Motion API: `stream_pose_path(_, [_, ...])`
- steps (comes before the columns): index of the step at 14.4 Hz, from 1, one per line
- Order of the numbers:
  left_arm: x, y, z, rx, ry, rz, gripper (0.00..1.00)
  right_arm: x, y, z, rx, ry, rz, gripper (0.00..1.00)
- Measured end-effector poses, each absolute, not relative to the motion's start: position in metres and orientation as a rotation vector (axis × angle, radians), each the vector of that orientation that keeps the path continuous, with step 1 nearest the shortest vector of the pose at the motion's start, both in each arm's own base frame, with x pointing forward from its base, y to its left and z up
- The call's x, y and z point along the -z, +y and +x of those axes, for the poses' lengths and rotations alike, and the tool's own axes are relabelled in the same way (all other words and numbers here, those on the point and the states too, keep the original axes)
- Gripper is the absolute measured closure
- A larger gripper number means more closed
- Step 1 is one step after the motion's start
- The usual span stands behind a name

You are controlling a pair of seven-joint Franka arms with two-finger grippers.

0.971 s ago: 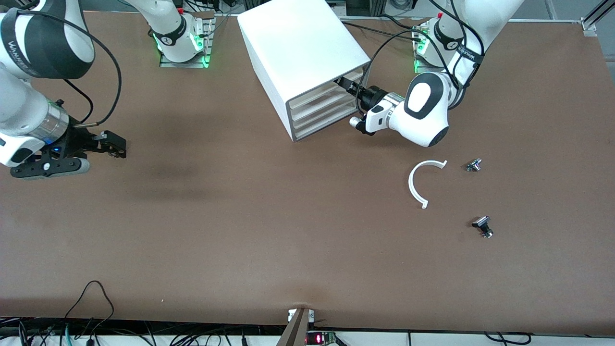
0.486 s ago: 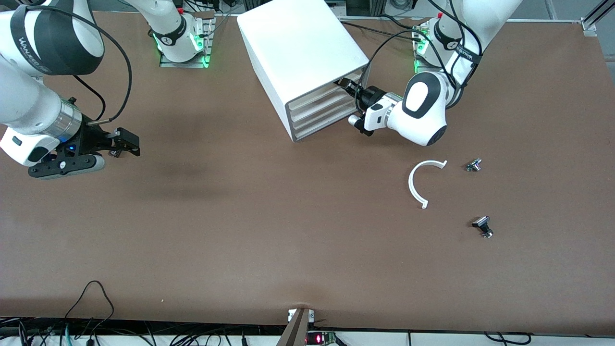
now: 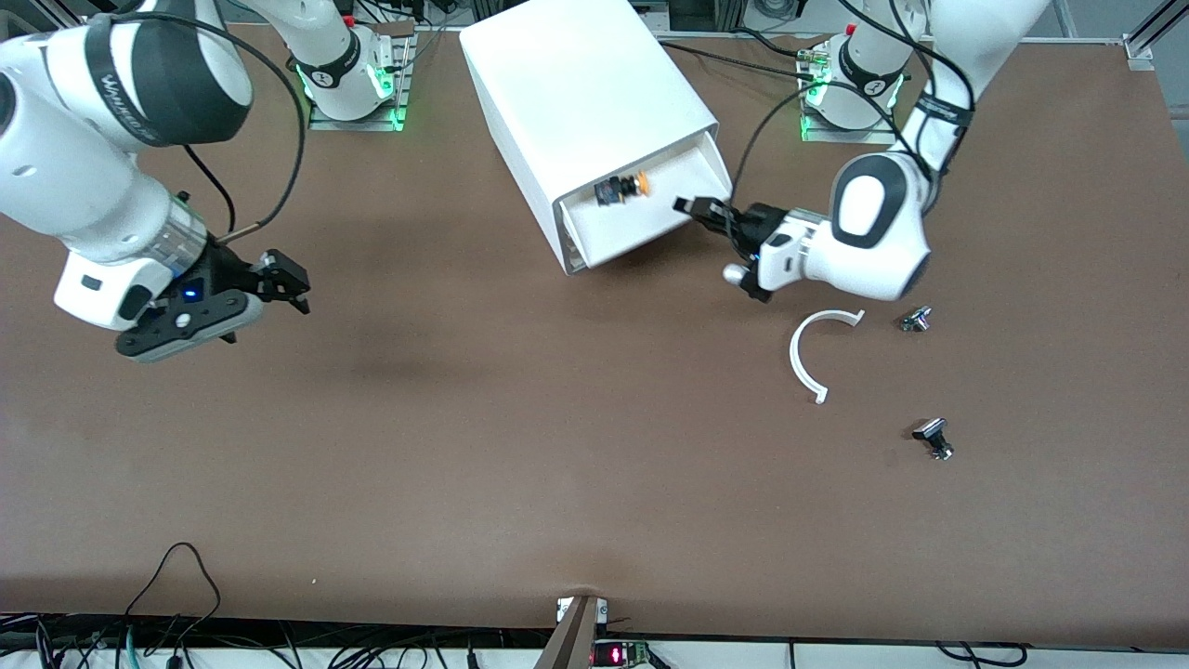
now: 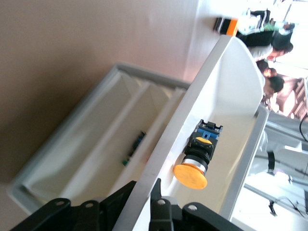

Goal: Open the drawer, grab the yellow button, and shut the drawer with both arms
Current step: 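Pull the drawer open with the left gripper while the right gripper approaches, then withdraw the left gripper while the right gripper moves over the drawer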

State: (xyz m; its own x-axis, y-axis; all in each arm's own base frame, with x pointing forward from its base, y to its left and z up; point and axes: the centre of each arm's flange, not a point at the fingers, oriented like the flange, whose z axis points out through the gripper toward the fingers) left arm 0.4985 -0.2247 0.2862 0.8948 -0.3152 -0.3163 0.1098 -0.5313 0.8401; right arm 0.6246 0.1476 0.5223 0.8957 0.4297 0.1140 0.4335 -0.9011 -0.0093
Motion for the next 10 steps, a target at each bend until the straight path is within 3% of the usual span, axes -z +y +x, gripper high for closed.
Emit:
stream_pose_path(3, [-0.295,-0.195,0.524,0.456,-0.11,2.105,0.84,-0.524,0.188,0.627,0.251,-0.777,-2.979,0.0])
stream_pose_path(7, [-0.297,-0.186,0.532,0.411,-0.089,2.13,0.8,-0.536,0.257,0.605,0.288,-1.001,-2.893,0.0])
stream_pose_path(9, [-0.299,-0.18,0.542,0.351,-0.063,2.16,0.67,-0.541,0.288,0.592,0.304,-1.136,-2.838,0.0])
stream_pose_path(10, [-0.3,-0.176,0.546,0.318,-0.051,2.175,0.56,-0.542,0.301,0.586,0.308,-1.214,-2.806,0.0])
